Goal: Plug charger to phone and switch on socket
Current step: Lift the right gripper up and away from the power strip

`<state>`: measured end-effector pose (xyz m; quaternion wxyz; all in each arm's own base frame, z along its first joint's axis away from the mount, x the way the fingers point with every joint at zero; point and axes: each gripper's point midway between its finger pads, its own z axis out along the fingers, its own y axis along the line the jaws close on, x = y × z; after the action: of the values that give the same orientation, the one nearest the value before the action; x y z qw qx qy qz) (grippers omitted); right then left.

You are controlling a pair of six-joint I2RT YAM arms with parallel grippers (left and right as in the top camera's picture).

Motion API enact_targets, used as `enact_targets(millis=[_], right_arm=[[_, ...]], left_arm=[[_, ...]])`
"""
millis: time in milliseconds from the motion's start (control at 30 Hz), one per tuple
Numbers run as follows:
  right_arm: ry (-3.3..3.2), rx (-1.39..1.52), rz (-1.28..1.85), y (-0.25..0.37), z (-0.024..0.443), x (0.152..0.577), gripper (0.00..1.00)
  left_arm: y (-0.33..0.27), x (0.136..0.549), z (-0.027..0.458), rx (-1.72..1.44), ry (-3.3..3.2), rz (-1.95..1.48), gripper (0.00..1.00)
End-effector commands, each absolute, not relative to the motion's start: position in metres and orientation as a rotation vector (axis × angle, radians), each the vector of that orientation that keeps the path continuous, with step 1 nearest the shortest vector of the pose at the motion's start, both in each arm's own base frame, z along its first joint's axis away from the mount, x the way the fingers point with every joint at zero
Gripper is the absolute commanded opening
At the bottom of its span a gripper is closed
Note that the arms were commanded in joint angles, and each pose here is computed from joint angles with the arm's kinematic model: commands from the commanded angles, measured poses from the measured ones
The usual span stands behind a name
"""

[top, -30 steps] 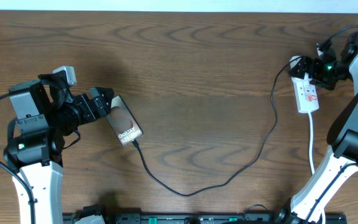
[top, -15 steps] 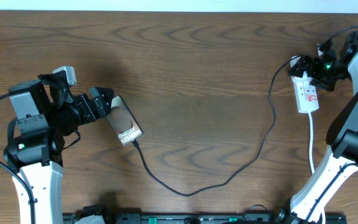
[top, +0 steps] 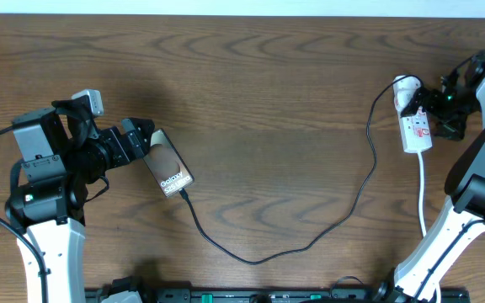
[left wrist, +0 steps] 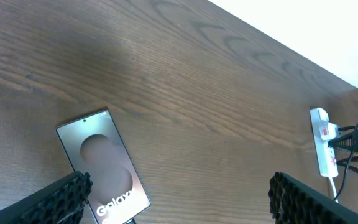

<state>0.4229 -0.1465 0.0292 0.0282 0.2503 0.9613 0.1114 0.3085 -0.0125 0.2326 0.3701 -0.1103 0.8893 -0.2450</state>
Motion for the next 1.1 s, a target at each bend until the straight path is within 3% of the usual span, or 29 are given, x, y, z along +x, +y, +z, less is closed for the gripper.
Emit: enact_targets(millis=[0,300,533,933,1067], right_arm=[[2.929,0.835,0.263,-0.165,0.044,0.427,0.99],[2.884,1.011,-0.133,-0.206,0.094,0.400,0.99],[2.772,0.980,-0.113,-0.194,0.163,0.388,0.99],[2.457,0.764,0.188,-0.125,0.311,0.356,0.99],[2.414,0.743,0.179,-0.120,0.329,0.345,0.99]], left_arm=[[-0.014,0.309,0.235,-0.259,2.274,-0.637,0.93],[-0.014,0.309,0.235,-0.260,2.274,-0.637,0.93],[-0.013,0.309,0.235,-0.262,2.276,-0.634,0.93],[-0.014,0.306,0.232,-0.269,2.288,-0.638,0.93],[-0.014,0.306,0.232,-0.269,2.288,-0.638,0.93]])
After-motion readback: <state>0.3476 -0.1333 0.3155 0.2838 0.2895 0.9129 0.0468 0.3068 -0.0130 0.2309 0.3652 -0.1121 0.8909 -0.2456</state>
